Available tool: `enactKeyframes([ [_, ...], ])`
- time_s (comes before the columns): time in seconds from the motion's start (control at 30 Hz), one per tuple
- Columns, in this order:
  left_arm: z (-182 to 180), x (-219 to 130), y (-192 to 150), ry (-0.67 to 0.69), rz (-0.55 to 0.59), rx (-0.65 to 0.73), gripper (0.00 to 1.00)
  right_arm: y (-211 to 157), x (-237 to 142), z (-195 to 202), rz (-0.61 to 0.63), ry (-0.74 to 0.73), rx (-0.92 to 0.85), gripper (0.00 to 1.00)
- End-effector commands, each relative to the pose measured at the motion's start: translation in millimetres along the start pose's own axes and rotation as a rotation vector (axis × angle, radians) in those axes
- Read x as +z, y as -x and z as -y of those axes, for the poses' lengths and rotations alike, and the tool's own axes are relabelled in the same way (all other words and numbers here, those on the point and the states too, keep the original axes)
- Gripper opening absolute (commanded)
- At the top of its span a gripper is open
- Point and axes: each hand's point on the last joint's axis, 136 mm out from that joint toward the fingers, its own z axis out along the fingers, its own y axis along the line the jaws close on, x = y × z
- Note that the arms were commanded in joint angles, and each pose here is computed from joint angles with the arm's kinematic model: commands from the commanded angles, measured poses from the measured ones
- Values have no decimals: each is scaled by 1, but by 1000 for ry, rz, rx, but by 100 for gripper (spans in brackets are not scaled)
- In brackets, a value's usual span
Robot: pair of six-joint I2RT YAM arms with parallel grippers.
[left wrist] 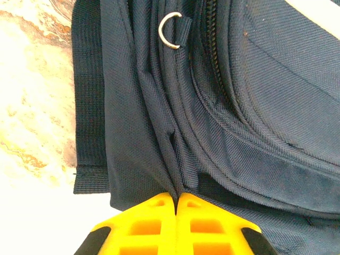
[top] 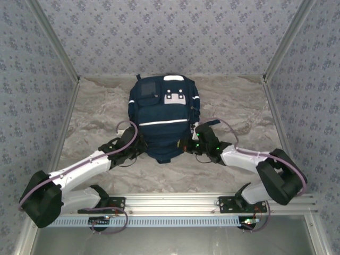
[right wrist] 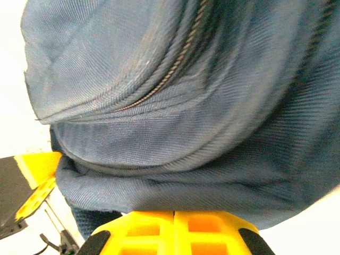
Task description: Pack books, pencil case, and school supplies into a backpack
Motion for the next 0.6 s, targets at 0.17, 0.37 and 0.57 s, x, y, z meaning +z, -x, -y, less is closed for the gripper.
enactKeyframes([
  [0.17, -7, -3, 9, 18, 38, 23, 0, 13, -20, 17, 7, -19, 59, 0],
  [0.37, -4, -6, 9, 9, 36, 26, 0, 12, -20, 14, -45, -49, -73, 13],
  [0.57, 1, -9, 11, -3, 34, 34, 0, -5, -16, -12, -62, -77, -131, 50],
])
